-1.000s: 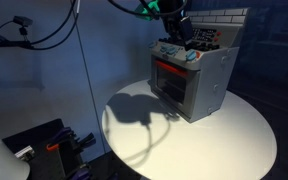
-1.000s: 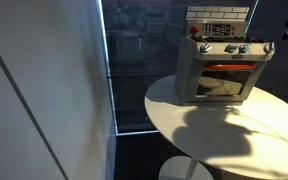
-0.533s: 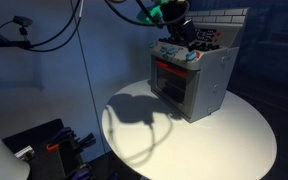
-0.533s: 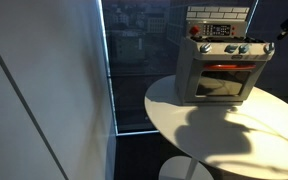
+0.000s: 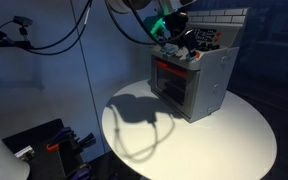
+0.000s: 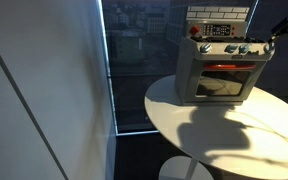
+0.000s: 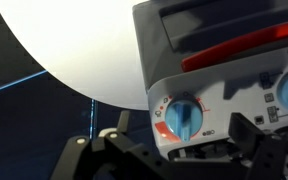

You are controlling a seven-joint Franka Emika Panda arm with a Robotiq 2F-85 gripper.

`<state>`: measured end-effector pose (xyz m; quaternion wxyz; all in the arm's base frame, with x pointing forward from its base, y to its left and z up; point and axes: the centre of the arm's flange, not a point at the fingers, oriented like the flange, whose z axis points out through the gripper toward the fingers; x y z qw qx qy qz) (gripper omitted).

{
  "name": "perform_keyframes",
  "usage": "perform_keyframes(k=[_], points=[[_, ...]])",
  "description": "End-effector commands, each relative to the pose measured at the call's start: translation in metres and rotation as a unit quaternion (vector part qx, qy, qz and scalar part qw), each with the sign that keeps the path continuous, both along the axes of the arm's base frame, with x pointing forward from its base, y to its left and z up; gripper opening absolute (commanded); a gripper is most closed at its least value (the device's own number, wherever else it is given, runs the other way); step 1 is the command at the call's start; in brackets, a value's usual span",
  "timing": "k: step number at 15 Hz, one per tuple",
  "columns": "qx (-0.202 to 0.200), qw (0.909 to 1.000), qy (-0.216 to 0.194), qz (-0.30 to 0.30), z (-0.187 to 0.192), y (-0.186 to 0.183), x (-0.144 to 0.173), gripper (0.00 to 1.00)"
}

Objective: Turn the knob on the right side of the stove to the right

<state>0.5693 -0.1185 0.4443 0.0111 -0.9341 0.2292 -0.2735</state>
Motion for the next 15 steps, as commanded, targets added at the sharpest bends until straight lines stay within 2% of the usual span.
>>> perform_keyframes(k=[1,6,8,9,10,13,14,15], points=[[0.002,0.9999,-0.013,0.004,0.001,-0.001,0.012,1.00],[0.001,0.9999,-0.015,0.003,0.000,-0.001,0.018,0.98],[0.001,0.9999,-0.016,0.002,0.001,-0.002,0.020,0.93],[0.001,0.9999,-0.016,0.002,0.001,-0.002,0.020,0.83],[0.001,0.9999,-0.016,0.002,0.001,-0.002,0.021,0.84],[0.000,0.9999,-0.015,0.002,0.001,-0.002,0.022,0.73],[0.000,0.9999,-0.016,0.002,0.001,-0.002,0.022,0.75],[0.000,0.9999,-0.015,0.002,0.000,-0.003,0.023,0.72]])
